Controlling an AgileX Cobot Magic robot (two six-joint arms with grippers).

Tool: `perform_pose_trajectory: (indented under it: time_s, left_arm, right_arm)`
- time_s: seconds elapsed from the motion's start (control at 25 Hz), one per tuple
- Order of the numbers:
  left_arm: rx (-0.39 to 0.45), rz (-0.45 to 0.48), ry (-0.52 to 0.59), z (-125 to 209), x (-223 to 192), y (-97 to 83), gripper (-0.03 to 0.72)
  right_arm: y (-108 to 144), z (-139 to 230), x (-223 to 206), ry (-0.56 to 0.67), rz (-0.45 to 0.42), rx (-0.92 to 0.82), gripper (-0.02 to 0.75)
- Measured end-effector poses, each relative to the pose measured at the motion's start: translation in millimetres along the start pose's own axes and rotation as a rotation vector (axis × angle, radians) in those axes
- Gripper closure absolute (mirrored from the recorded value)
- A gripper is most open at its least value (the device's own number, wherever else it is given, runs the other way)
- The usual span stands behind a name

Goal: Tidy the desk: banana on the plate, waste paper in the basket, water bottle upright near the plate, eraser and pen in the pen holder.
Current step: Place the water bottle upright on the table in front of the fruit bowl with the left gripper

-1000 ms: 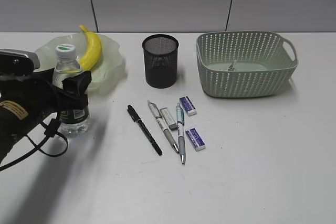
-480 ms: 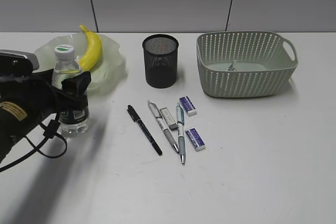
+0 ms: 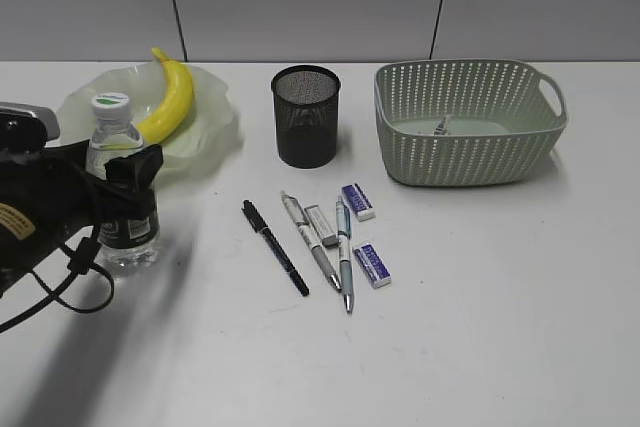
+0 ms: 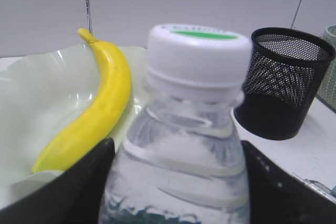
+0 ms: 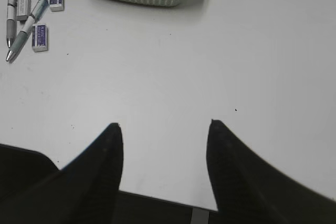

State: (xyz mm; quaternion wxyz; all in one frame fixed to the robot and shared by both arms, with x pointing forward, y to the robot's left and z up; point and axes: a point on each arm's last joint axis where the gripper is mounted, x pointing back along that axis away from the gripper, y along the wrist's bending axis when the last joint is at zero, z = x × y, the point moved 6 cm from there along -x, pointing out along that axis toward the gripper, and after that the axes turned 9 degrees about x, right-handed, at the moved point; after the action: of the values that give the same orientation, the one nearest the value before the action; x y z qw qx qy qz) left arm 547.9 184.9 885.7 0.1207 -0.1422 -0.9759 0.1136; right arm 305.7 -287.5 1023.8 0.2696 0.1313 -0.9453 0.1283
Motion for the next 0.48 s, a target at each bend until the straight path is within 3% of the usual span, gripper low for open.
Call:
perform_pose_trajectory:
  time_s: [0.48]
  left_arm:
    - [0.016, -0.034, -0.022, -2.4, 2.3, 5.6, 0.077]
  right_arm:
    - [0.0, 0.0, 0.0, 0.0, 0.0, 0.0, 0.325]
